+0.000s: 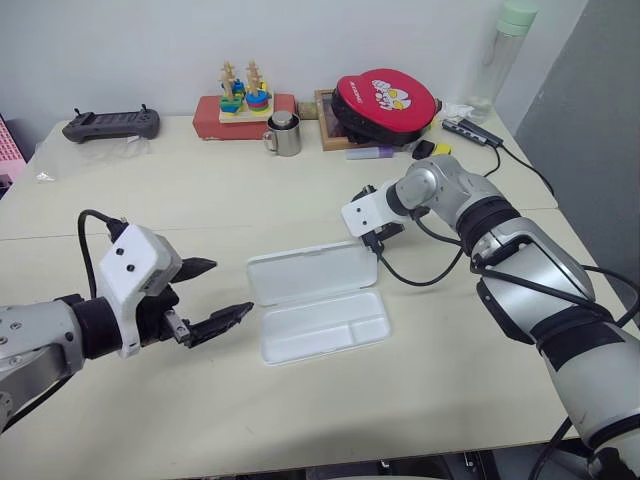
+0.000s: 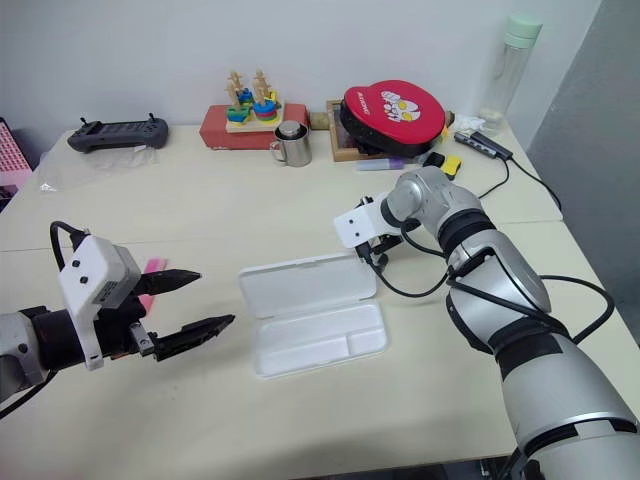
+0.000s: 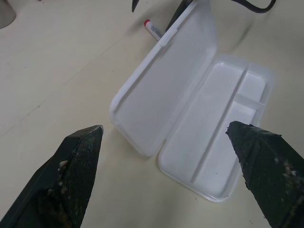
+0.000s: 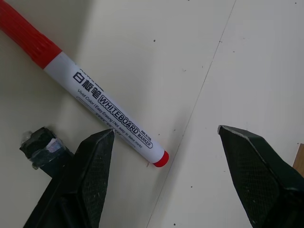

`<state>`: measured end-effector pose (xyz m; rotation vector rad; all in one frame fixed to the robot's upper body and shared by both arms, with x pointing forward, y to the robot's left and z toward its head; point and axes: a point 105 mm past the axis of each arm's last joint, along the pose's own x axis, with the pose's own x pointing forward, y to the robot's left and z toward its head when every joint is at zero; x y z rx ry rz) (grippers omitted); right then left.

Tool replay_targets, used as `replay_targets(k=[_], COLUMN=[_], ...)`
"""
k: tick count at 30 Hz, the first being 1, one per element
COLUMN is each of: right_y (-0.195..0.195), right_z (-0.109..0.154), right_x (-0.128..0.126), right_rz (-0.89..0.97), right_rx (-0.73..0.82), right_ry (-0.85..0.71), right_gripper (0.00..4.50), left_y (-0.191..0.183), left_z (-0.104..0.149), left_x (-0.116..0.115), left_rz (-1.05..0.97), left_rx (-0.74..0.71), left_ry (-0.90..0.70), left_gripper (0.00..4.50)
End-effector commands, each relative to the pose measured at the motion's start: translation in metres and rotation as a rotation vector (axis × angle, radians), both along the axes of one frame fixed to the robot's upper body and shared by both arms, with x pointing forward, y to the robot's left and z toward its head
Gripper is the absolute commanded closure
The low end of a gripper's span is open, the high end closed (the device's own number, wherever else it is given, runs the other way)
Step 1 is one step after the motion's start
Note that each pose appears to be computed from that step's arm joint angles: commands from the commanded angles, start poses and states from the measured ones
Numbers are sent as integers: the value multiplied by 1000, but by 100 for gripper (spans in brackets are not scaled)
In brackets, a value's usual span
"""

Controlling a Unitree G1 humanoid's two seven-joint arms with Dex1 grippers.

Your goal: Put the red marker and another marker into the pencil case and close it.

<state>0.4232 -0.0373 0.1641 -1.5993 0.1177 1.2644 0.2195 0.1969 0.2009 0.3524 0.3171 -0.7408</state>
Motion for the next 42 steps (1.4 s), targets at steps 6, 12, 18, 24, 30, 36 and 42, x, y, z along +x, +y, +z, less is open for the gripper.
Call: replay_targets(k=[6,12,18,24,30,36,42], right_y=[6,9,15,20,24,24,26], right_z=[-4,-10,-13,-14,-14,-23,-28], right_x=[-5,-8,-11,-12,-15,-18,-18], right_rz=[40,47,66,82,140,172,178], right_rx=[7,6,6,3,-61,-140,-164], right_ry=[18,37,49,46,14,12,-6], right_gripper=[85,85,85,85,129,273,417], left_y=[-1,0,0,0,0,-1,-2], left_z=[5,5,5,4,4,4,4], left_x=[-1,-1,-1,-1,0,1,1], left_rz=[6,8,6,5,1,-5,-4], left_rx=[5,3,2,0,2,-1,-2], left_ry=[-30,-27,-26,-23,-21,-22,-23], left_gripper=[0,0,0,0,0,0,0])
